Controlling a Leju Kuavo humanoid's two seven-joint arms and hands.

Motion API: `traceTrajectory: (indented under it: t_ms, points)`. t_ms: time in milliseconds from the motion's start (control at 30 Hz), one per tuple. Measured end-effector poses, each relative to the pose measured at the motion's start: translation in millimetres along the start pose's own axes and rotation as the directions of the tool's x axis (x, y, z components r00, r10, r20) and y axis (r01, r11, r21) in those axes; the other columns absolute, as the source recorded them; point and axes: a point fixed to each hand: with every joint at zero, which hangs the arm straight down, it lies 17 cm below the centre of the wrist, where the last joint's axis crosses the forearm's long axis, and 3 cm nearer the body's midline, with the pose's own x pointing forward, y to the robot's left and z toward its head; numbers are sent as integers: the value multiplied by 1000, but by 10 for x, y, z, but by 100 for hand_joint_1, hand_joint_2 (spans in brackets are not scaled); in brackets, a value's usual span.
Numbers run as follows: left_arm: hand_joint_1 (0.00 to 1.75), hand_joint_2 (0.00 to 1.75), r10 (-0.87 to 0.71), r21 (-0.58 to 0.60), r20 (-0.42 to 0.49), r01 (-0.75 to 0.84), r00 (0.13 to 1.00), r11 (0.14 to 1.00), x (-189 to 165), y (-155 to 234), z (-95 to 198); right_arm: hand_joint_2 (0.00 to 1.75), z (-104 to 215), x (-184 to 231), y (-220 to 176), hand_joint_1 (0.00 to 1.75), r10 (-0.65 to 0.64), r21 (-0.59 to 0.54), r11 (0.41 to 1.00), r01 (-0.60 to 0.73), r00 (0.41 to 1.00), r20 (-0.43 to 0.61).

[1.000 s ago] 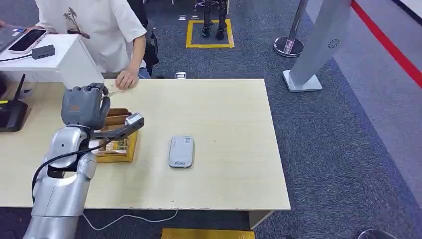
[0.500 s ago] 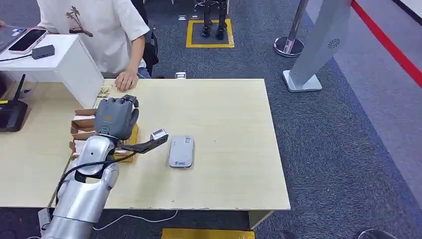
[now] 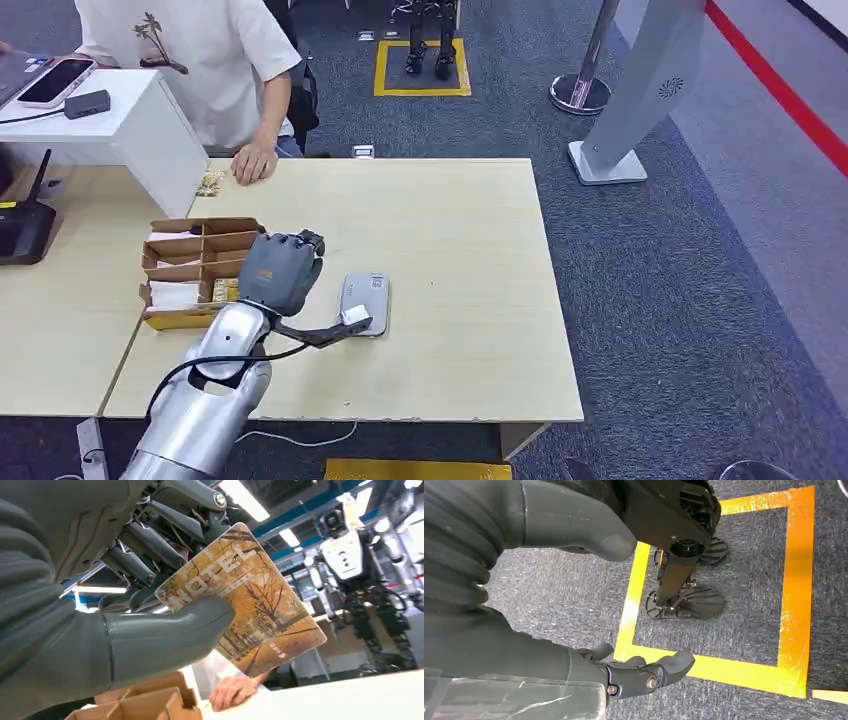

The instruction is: Pass the card to the sensor for recognition and then transmit it.

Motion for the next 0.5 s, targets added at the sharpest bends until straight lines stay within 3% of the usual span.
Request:
traceTrajectory:
  t_ms: [233,500]
  points:
    - [175,175,0,-46,41,2,999,999,266,-284,159,175,-2,5,2,0,13,1,1000,-13,1000,-1]
    - [175,175,-2,-76,46,5,999,997,302,-414,206,175,-2,6,2,0,13,1,1000,-13,1000,-1]
